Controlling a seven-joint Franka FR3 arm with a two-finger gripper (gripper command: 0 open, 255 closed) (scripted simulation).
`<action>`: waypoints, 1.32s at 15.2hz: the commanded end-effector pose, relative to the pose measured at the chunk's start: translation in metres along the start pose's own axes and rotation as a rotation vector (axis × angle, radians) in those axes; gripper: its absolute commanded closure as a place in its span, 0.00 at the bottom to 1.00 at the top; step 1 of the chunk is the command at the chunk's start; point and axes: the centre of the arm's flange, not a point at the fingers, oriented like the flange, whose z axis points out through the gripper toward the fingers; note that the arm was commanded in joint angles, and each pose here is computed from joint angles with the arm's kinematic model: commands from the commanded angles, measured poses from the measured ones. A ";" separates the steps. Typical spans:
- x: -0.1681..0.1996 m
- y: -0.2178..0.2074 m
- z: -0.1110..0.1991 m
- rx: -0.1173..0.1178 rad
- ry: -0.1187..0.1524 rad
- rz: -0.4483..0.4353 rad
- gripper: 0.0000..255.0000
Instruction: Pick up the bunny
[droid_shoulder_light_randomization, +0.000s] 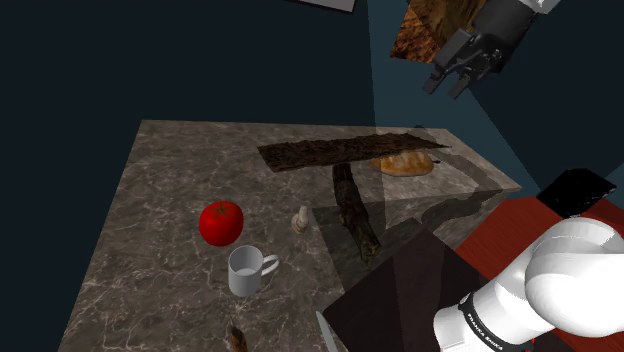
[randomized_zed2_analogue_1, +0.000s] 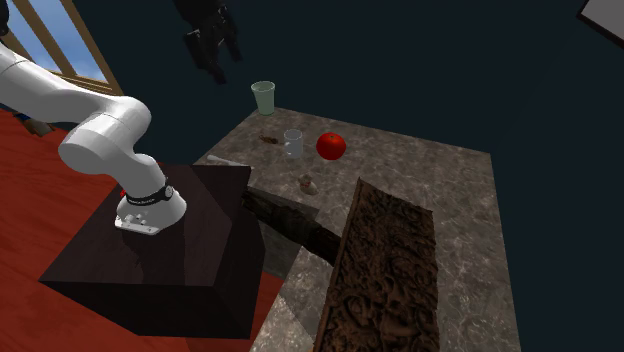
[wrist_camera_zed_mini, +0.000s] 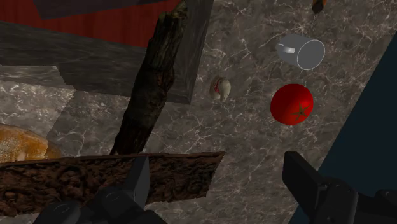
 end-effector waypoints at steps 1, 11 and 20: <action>0.000 0.000 0.000 0.000 0.000 0.000 0.00; 0.016 -0.039 0.127 -0.043 0.001 0.014 0.00; 0.030 -0.070 0.243 -0.082 0.002 0.028 0.00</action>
